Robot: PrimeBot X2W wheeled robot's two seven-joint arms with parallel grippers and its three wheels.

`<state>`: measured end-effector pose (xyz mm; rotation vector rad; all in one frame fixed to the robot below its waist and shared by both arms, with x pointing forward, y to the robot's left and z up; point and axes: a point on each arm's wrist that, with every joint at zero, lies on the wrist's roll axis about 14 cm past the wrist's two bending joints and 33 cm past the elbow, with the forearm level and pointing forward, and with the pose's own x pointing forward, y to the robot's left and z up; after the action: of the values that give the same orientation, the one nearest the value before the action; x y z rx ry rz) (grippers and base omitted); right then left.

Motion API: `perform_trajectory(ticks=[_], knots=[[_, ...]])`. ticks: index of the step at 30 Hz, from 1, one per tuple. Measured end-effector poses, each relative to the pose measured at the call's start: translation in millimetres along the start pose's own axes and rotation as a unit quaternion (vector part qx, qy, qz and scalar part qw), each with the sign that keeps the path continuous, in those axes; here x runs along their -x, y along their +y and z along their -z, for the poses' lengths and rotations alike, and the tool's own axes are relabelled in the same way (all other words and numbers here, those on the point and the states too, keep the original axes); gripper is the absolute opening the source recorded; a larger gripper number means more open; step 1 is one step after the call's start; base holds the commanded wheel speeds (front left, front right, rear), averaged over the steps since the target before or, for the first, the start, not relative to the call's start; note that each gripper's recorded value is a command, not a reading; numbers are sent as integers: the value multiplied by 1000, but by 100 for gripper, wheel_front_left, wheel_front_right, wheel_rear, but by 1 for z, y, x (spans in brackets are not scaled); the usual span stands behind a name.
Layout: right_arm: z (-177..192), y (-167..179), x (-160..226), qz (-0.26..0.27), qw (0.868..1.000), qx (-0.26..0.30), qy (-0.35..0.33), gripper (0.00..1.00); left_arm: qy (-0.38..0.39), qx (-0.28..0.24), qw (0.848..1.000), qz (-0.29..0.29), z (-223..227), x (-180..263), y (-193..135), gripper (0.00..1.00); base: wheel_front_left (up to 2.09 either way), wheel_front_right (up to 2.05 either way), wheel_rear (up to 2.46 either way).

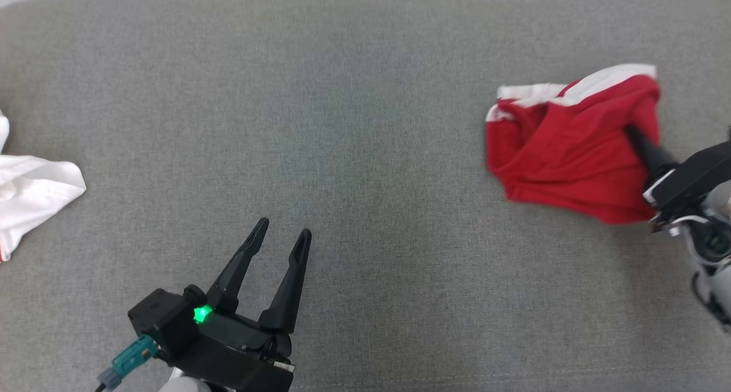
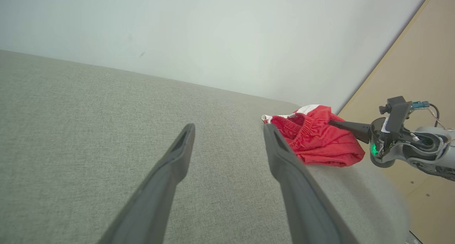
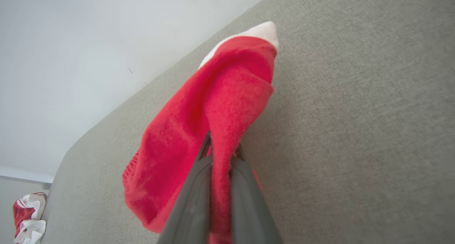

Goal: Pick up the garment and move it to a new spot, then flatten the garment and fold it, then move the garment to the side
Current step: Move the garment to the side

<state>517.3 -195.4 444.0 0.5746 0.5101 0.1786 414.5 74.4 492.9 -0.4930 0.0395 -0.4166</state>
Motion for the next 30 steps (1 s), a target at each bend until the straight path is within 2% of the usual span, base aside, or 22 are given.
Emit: perform_trajectory(ticks=[7,13,18,26,30], knots=[[-18,-17,-9,11,999,40,12,0,-3,-5,1000,1,1,-14,8,100,0,0,0],[-25,-33,-18,24,996,81,29,0,-16,-27,999,-34,-6,-27,35,100,0,0,0],[-29,-60,-20,52,992,105,43,0,-18,-34,998,-51,-5,-31,49,100,0,0,0],[-61,-77,-30,72,988,135,15,0,-7,-35,997,-67,4,-30,63,100,0,0,0],[-59,-87,-34,83,985,150,16,0,-2,-35,997,-72,9,-30,69,100,0,0,0]])
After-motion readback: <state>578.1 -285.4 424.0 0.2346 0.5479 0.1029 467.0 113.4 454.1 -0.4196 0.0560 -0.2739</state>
